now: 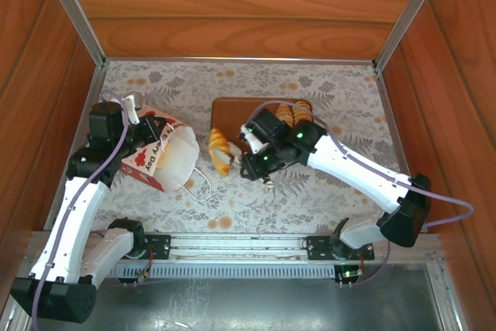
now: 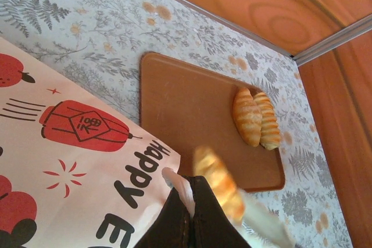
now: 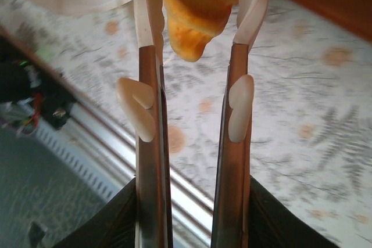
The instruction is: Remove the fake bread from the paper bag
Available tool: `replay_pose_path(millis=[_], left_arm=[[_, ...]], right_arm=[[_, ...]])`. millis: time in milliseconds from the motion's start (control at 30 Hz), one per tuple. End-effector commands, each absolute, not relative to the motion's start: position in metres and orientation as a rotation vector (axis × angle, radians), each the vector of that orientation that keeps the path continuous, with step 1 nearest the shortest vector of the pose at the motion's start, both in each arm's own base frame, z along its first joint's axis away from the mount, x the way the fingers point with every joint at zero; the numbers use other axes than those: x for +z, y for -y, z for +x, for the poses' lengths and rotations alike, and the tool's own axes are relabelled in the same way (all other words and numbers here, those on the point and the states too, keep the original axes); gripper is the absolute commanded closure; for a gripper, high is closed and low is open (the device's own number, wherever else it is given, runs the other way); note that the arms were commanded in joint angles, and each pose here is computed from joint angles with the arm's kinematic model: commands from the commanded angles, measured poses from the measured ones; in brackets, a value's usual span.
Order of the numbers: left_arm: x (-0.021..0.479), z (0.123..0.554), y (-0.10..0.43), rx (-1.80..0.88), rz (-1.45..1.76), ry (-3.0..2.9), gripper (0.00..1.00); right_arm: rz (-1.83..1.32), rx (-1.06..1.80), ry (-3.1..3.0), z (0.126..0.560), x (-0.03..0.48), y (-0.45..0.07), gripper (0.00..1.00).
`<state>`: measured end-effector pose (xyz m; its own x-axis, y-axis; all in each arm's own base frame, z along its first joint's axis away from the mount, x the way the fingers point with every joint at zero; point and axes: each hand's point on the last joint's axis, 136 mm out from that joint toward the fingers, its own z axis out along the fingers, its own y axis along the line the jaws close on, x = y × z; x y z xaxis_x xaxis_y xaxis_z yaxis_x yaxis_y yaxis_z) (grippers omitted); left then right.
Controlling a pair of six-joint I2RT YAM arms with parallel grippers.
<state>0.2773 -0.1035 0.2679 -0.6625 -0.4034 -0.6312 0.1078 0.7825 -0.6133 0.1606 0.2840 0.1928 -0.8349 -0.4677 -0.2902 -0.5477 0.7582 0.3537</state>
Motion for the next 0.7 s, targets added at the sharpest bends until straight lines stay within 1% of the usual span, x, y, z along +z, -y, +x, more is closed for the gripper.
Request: replay_pose_path(millis=[0,133,367,667], left_arm=[[0.281,0.281,0.101,-0.799,-0.229,-2.108,1.0],[0.279,0.279,0.1,-0.795,-0.241,-2.106,1.0],[0.28,0.279,0.1,-0.795,-0.236,-2.106,1.0],[0.281,0.282,0.103,-0.804,-0.225,-2.114,1.0]], right_arm=[[-0.719,0.589,-2.755,0.183,0.189,-0.263,0.58],[-0.567,0.455,-2.811,0.213,0.174,-0.238,0.57],[-0.496,0.203,-2.853,0.248,0.159,-0.22,0.54],[-0.567,0.123,-2.963,0.258,0.142,-0.231,0.47]])
